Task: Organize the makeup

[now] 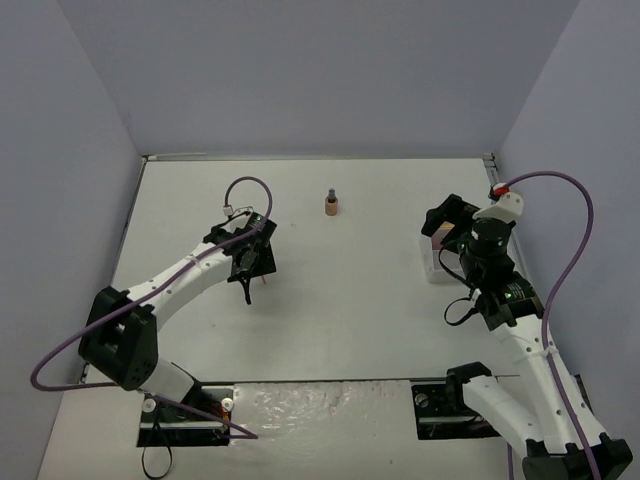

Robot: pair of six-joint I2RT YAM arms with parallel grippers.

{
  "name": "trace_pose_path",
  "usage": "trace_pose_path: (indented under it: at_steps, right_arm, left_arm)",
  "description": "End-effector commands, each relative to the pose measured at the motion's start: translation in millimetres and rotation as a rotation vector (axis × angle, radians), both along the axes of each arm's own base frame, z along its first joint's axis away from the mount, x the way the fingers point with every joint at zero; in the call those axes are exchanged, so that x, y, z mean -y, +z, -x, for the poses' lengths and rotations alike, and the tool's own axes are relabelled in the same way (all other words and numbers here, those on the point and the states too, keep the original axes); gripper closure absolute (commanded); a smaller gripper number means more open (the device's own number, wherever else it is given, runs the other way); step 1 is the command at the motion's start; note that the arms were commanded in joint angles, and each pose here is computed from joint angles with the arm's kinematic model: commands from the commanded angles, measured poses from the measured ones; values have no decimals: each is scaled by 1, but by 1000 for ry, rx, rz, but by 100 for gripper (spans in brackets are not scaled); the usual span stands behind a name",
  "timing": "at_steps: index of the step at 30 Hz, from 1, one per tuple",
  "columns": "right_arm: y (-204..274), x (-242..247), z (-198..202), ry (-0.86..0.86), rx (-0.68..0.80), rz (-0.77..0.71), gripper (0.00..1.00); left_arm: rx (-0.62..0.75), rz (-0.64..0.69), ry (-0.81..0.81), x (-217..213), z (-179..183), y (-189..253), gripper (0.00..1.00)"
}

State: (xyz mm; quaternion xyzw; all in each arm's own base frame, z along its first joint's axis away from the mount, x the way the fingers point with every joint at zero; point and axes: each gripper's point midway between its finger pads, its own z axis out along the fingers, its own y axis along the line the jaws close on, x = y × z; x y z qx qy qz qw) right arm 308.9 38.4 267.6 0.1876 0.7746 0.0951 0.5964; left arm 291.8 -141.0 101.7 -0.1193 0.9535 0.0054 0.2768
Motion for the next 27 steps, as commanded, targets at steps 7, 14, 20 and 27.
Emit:
trace_pose_path:
  at_steps: [7, 14, 20, 27]
  right_arm:
    - [-13, -19, 9, 132, -28, 8, 0]
    - [-20, -23, 10, 160, -44, 29, 0]
    - [-24, -26, 10, 175, -57, 36, 0]
    - [-29, -26, 11, 176, -67, 42, 0]
  left_arm:
    - [42, 42, 70, 24, -39, -16, 58]
    - [67, 32, 59, 28, -52, -32, 67]
    - [77, 8, 63, 27, -58, -45, 73]
    - [49, -11, 64, 26, -56, -62, 74]
